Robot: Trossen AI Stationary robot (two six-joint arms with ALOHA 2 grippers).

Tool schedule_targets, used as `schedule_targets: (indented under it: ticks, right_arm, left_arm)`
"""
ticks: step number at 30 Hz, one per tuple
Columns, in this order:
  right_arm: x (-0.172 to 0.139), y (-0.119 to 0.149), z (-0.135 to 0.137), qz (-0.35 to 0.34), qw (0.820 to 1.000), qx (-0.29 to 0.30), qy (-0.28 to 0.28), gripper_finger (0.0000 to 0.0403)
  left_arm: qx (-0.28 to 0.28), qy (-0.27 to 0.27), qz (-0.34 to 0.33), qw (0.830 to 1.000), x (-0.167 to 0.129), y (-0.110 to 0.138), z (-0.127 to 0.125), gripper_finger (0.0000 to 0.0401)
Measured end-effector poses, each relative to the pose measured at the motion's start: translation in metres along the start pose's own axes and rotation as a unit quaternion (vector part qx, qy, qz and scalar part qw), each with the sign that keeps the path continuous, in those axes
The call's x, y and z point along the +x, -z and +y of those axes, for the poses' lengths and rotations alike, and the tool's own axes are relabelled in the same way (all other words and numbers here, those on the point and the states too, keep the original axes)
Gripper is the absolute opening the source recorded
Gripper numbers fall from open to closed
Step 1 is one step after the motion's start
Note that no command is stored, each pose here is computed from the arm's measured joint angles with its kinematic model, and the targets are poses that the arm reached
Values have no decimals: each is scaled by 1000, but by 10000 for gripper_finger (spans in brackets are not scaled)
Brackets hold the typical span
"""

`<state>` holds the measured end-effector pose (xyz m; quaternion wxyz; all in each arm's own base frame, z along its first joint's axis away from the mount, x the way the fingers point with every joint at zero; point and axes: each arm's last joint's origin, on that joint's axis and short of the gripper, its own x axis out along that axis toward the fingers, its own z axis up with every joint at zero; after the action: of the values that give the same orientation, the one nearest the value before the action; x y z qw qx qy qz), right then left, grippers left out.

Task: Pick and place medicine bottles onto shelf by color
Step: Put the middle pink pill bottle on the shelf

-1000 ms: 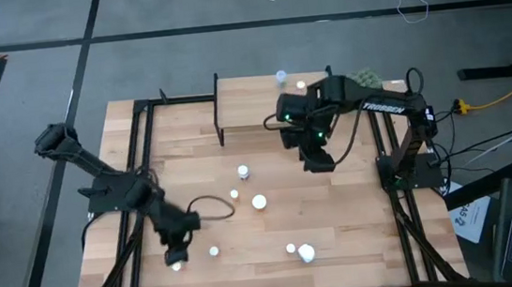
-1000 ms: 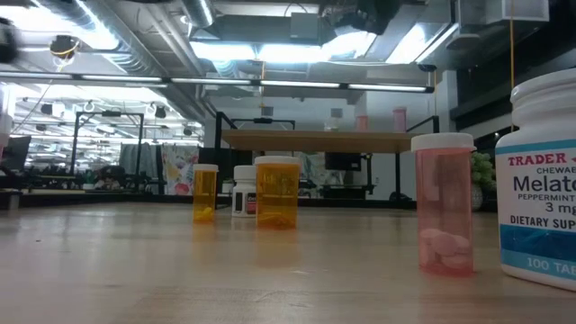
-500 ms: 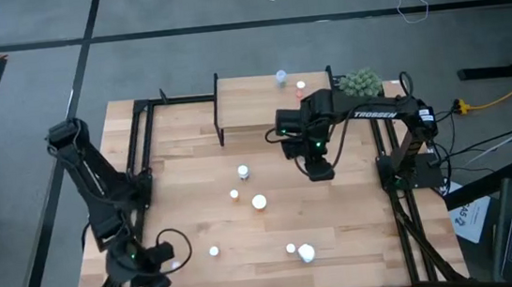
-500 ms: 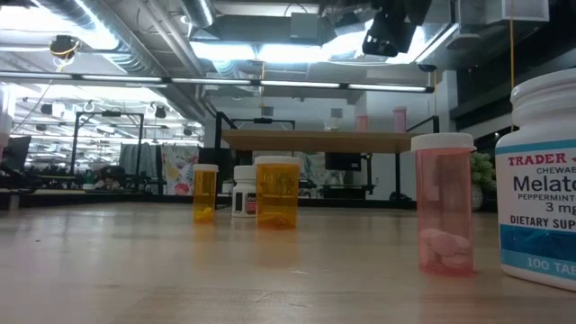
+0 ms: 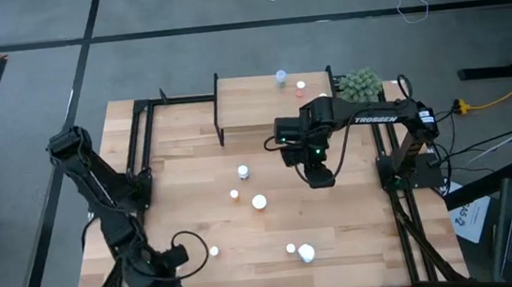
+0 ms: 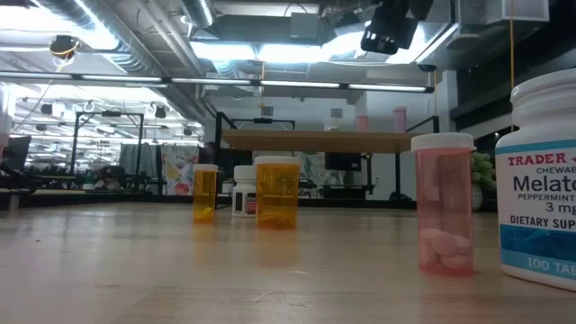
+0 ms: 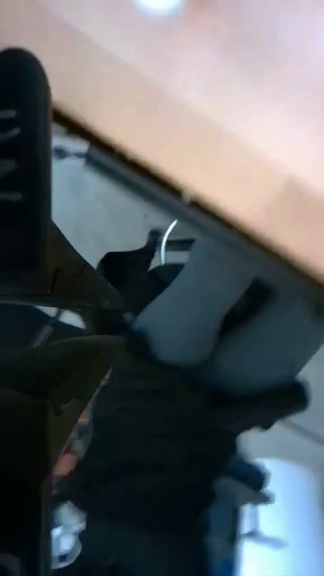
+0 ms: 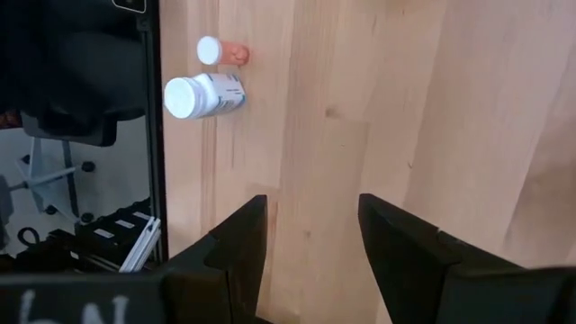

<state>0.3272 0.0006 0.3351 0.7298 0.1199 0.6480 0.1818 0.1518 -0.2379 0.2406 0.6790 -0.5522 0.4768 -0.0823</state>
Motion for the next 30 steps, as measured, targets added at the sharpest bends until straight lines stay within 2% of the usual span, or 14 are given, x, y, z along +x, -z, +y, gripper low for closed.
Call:
schedule_targets:
  ticks: [2, 5, 8, 10, 12, 13, 15, 19, 21, 26, 30]
  right_arm:
    - [1, 0, 2, 0, 1000, -4, 0, 179]
    - [2, -1, 4, 1, 1000, -10, -1, 179]
    - [3, -2, 6, -3, 1000, -17, -1, 179]
    - [4, -2, 8, -4, 1000, -31, -1, 179]
    - [4, -3, 9, -4, 999, -45, -1, 179]
    - [5, -3, 10, -4, 999, -48, -1, 179]
    - [5, -3, 10, -7, 999, -53, -1, 179]
    - [5, -3, 11, -5, 998, -55, -1, 179]
    - [5, -3, 11, -5, 998, -55, -1, 179]
    - [5, -3, 11, -5, 999, -52, -1, 179]
    - [5, -3, 11, -5, 999, -52, -1, 179]
  left_arm:
    - [23, 31, -7, 999, -7, 0, -19, 50]
    - [93, 125, -56, 986, -30, 4, -65, 50]
    - [171, 198, -129, 957, -58, 9, -112, 52]
    - [227, 235, -169, 930, -72, 14, -141, 53]
    - [275, 234, -204, 910, -79, 16, -162, 52]
    - [288, 222, -218, 906, -79, 17, -169, 51]
    - [298, 172, -231, 910, -72, 17, -176, 50]
    - [239, 50, -231, 942, -53, 18, -175, 52]
    - [221, -20, -226, 948, -45, 18, -170, 53]
    - [228, -210, -218, 926, -25, 11, -143, 50]
    - [143, -354, -145, 913, -10, 6, -114, 51]
